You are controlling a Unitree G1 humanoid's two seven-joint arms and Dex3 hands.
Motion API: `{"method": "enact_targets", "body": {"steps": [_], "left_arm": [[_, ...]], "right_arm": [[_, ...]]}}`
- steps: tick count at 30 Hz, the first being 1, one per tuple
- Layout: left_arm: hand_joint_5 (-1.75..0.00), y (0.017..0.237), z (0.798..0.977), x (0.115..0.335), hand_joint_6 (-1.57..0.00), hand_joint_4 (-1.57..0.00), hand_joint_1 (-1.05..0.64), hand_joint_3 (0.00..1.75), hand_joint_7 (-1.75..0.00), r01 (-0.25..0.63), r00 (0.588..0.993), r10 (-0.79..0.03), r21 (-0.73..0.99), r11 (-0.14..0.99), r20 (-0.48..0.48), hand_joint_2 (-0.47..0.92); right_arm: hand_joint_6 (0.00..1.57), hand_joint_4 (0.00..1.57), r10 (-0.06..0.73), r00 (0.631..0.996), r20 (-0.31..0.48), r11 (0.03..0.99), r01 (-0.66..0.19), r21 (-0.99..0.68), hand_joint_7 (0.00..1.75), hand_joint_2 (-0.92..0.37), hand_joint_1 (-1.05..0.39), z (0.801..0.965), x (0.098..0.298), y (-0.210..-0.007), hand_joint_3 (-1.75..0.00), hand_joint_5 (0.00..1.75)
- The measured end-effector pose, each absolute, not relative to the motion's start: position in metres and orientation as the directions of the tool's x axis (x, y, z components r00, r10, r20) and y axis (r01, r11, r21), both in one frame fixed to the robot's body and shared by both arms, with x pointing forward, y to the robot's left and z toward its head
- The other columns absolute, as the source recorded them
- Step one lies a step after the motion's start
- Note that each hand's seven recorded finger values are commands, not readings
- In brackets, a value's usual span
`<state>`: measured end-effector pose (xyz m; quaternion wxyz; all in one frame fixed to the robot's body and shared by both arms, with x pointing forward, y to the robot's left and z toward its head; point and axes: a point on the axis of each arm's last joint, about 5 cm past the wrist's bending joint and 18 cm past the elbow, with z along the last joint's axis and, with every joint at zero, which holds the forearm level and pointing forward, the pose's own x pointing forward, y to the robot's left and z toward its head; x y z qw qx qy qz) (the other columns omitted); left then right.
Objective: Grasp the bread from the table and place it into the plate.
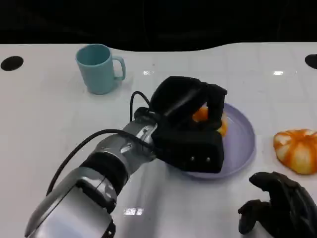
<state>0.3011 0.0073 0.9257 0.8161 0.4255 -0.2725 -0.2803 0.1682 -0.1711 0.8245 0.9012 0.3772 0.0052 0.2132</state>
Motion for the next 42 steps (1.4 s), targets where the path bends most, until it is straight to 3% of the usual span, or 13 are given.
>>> {"method": "enact_targets", "body": {"steps": [4, 5, 7, 8, 11, 15, 20, 26, 30, 33, 35, 38, 42], "left_arm": [[-1.49, 0.008, 0.928, 0.302, -0.09, -0.29, -0.97, 0.50, -1.25, 0.308, 0.664, -0.740, 0.862, 0.403, 0.108, 0.85], [-1.37, 0.008, 0.927, 0.302, -0.04, -0.12, -1.01, 0.41, -1.05, 0.322, 0.656, -0.750, 0.868, 0.377, 0.082, 0.89], [-1.16, 0.009, 0.927, 0.304, -0.01, -0.03, -1.04, 0.41, -0.79, 0.342, 0.646, -0.763, 0.888, 0.308, 0.016, 0.91], [-0.85, 0.010, 0.927, 0.304, 0.00, -0.01, -1.04, 0.48, -0.53, 0.347, 0.642, -0.766, 0.898, 0.272, -0.016, 0.92], [-0.22, 0.012, 0.927, 0.306, 0.00, 0.00, -1.05, 0.59, -0.11, 0.346, 0.637, -0.766, 0.920, 0.181, -0.089, 0.92], [-0.01, 0.015, 0.933, 0.310, 0.00, 0.00, -1.05, 0.61, -0.01, 0.347, 0.610, -0.776, 0.935, 0.074, -0.164, 0.92], [-0.02, 0.021, 0.939, 0.313, -0.04, -0.03, -1.05, 0.61, -0.02, 0.328, 0.589, -0.791, 0.943, 0.047, -0.165, 0.92], [-0.10, 0.044, 0.943, 0.313, -0.07, -0.11, -1.05, 0.57, -0.06, 0.370, 0.558, -0.823, 0.920, 0.131, -0.108, 0.92], [-1.08, 0.064, 0.939, 0.308, -0.07, -0.03, -1.05, 0.36, -0.76, 0.428, 0.560, -0.829, 0.855, 0.295, 0.005, 0.92], [-1.31, 0.079, 0.928, 0.301, -0.10, -0.02, -1.05, 0.29, -0.92, 0.534, 0.563, -0.815, 0.691, 0.488, 0.140, 0.92], [-1.31, 0.084, 0.920, 0.296, -0.55, -0.55, -1.05, 0.22, -0.99, 0.587, 0.568, -0.802, 0.591, 0.553, 0.186, 0.92], [-1.31, 0.092, 0.905, 0.285, -0.80, -0.79, -1.05, 0.19, -1.05, 0.650, 0.614, -0.731, 0.334, 0.683, 0.298, 0.92], [-1.42, 0.106, 0.885, 0.270, -1.00, -0.99, -1.05, 0.09, -1.12, 0.691, 0.657, -0.674, 0.090, 0.718, 0.338, 0.92]], "right_arm": [[1.57, 1.57, 0.387, 0.909, 0.153, 0.627, -0.381, 0.680, 0.21, -0.92, -0.58, 0.825, 0.168, -0.171, -0.27, 0.60], [1.57, 1.57, 0.387, 0.909, 0.152, 0.626, -0.381, 0.681, 0.21, -0.92, -0.58, 0.825, 0.168, -0.171, -0.26, 0.60], [1.57, 1.57, 0.387, 0.909, 0.152, 0.626, -0.380, 0.681, 0.21, -0.92, -0.58, 0.825, 0.168, -0.171, -0.26, 0.60], [1.57, 1.57, 0.387, 0.909, 0.152, 0.626, -0.380, 0.680, 0.21, -0.92, -0.57, 0.825, 0.168, -0.171, -0.25, 0.60], [1.57, 1.57, 0.387, 0.909, 0.152, 0.627, -0.380, 0.680, 0.21, -0.92, -0.57, 0.825, 0.168, -0.172, -0.25, 0.60], [1.57, 1.57, 0.389, 0.909, 0.148, 0.624, -0.379, 0.684, 0.21, -0.92, -0.57, 0.824, 0.168, -0.172, -0.24, 0.60], [1.57, 1.57, 0.391, 0.908, 0.151, 0.623, -0.382, 0.683, 0.20, -0.92, -0.57, 0.824, 0.168, -0.172, -0.27, 0.59], [1.57, 1.57, 0.389, 0.907, 0.159, 0.635, -0.389, 0.667, 0.21, -0.92, -0.57, 0.825, 0.168, -0.172, -0.29, 0.59], [1.57, 1.57, 0.386, 0.908, 0.163, 0.641, -0.391, 0.661, 0.20, -0.92, -0.56, 0.825, 0.168, -0.173, -0.28, 0.58], [1.57, 1.57, 0.386, 0.908, 0.164, 0.635, -0.390, 0.667, 0.19, -0.92, -0.57, 0.824, 0.168, -0.172, -0.27, 0.58], [1.57, 1.57, 0.385, 0.908, 0.164, 0.631, -0.389, 0.671, 0.22, -0.92, -0.57, 0.824, 0.168, -0.172, -0.26, 0.61], [1.57, 1.57, 0.387, 0.908, 0.159, 0.625, -0.385, 0.679, 0.23, -0.92, -0.58, 0.824, 0.167, -0.172, -0.26, 0.62], [1.57, 1.57, 0.387, 0.908, 0.158, 0.626, -0.385, 0.679, 0.23, -0.92, -0.59, 0.824, 0.167, -0.172, -0.25, 0.62]]}}
